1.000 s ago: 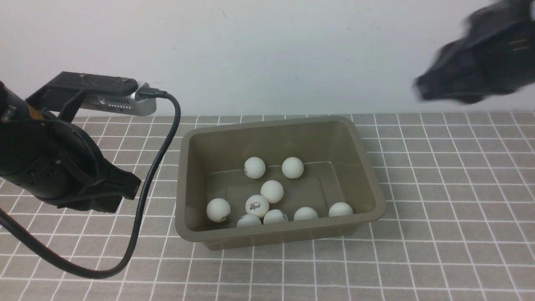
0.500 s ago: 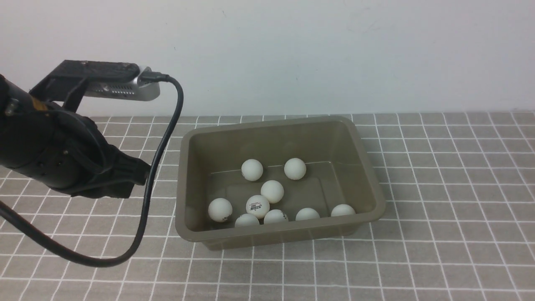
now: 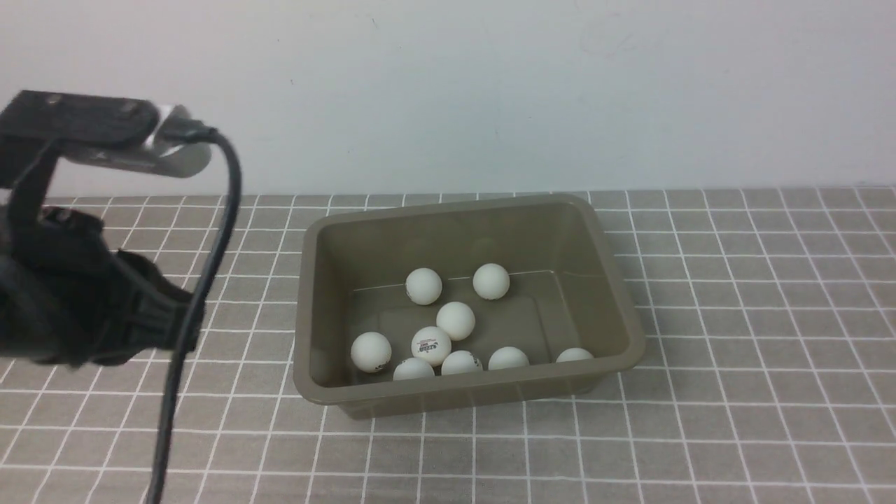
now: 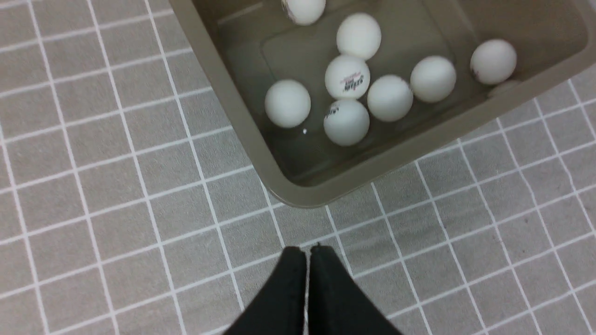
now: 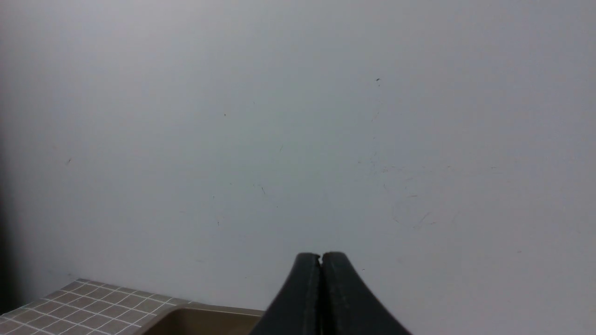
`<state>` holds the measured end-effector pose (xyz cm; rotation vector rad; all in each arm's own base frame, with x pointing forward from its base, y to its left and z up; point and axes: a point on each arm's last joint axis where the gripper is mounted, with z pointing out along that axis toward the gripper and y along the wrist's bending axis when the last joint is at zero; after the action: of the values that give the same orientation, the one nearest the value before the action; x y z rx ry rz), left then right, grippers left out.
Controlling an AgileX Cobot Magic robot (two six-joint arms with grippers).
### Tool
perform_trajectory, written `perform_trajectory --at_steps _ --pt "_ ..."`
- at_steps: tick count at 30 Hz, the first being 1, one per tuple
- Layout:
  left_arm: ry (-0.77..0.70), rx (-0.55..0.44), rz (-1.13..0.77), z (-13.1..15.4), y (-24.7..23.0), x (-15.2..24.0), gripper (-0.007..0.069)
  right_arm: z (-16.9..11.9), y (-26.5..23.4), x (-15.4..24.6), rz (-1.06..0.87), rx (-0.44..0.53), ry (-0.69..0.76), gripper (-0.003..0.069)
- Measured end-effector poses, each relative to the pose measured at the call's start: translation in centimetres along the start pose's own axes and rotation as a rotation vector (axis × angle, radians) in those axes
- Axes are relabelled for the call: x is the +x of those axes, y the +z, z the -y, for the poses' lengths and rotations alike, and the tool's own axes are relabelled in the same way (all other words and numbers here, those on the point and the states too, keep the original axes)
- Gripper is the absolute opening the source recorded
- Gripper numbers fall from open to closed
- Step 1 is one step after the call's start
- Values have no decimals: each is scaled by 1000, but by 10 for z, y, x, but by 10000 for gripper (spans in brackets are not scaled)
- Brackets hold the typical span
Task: Put the table tennis balls into the box on the grey coffee tablecloth.
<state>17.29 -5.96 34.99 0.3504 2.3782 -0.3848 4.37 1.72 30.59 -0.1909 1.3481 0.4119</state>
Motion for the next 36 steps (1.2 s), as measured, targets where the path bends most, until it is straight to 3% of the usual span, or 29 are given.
perform_trajectory --at_steps 6,13,28,36 --pt "20 -28 275 4 -34 53 -5 0 0 0 2 0 0 -13" --pt "49 -20 422 10 -63 84 -5 0 0 0 2 0 0 -13" --pt "92 -24 471 13 -77 97 -5 0 0 0 2 0 -2 -13" --pt "91 -205 628 -9 -45 126 -5 0 0 0 2 0 -2 -13"
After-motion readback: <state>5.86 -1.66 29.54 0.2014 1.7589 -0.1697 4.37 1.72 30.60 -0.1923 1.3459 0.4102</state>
